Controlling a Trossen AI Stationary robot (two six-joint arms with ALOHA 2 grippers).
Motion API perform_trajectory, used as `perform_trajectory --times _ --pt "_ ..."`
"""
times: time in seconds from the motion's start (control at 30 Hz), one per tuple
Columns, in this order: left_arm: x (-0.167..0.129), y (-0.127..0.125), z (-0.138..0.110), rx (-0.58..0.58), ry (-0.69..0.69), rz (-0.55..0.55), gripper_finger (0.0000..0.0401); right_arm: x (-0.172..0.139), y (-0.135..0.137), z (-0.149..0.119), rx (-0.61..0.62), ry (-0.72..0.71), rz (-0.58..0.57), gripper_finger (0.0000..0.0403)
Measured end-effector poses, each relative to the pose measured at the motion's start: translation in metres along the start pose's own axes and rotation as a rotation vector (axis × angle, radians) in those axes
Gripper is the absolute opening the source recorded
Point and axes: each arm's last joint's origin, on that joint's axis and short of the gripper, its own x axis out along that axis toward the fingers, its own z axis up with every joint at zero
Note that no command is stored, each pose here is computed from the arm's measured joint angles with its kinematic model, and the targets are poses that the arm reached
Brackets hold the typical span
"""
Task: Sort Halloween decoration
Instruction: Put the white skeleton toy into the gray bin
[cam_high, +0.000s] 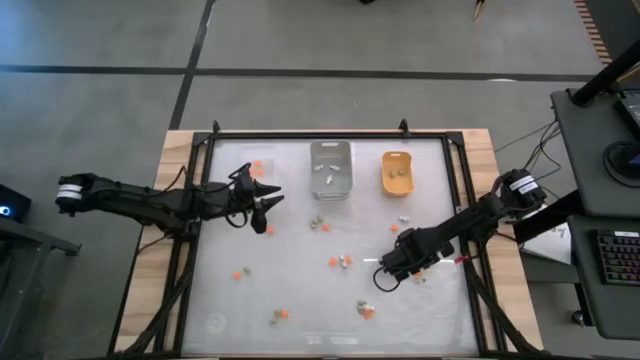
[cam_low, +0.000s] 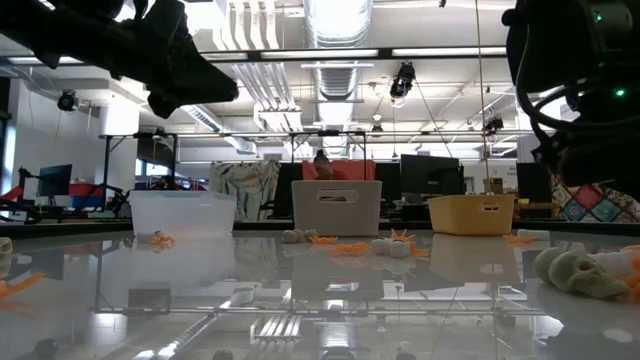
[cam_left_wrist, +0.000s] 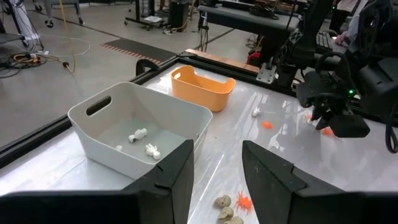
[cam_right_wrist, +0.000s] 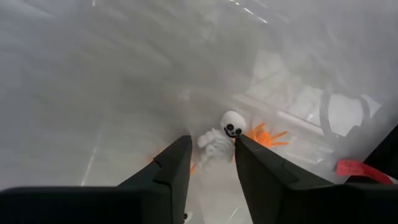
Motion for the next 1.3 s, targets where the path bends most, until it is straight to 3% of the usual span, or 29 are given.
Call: perform_trajectory --times 0.4,0.63,0.83,1.0,1.17,1.3 --pt "0.000 0.000 0.001 -0.003 -0.007 -0.002 0.0119 -0.002 0.000 0.001 -0.023 -0.037 0.013 0.0037" --pt "0.000 -0.001 0.003 -0.011 -0.029 -0.008 0.0119 -0.009 -0.004 0.001 -0.033 -0.096 0.042 0.0033" --pt "0.000 -0.001 0.006 -0.019 -0.059 -0.015 0.0119 -0.030 -0.012 0.002 -0.062 -0.187 0.138 0.0033" --pt "0.000 -0.002 0.008 -0.028 -0.081 -0.021 0.0119 -0.063 -0.017 0.009 -0.144 -0.372 0.322 0.0033" --pt "-0.001 -0.002 0.010 -0.036 -0.102 -0.026 0.0119 -0.099 -0.019 0.028 -0.260 -0.665 0.547 0.0033" --pt "-0.001 -0.002 0.011 -0.022 -0.107 -0.024 0.0119 -0.126 -0.017 0.054 -0.366 -0.915 0.649 0.0033"
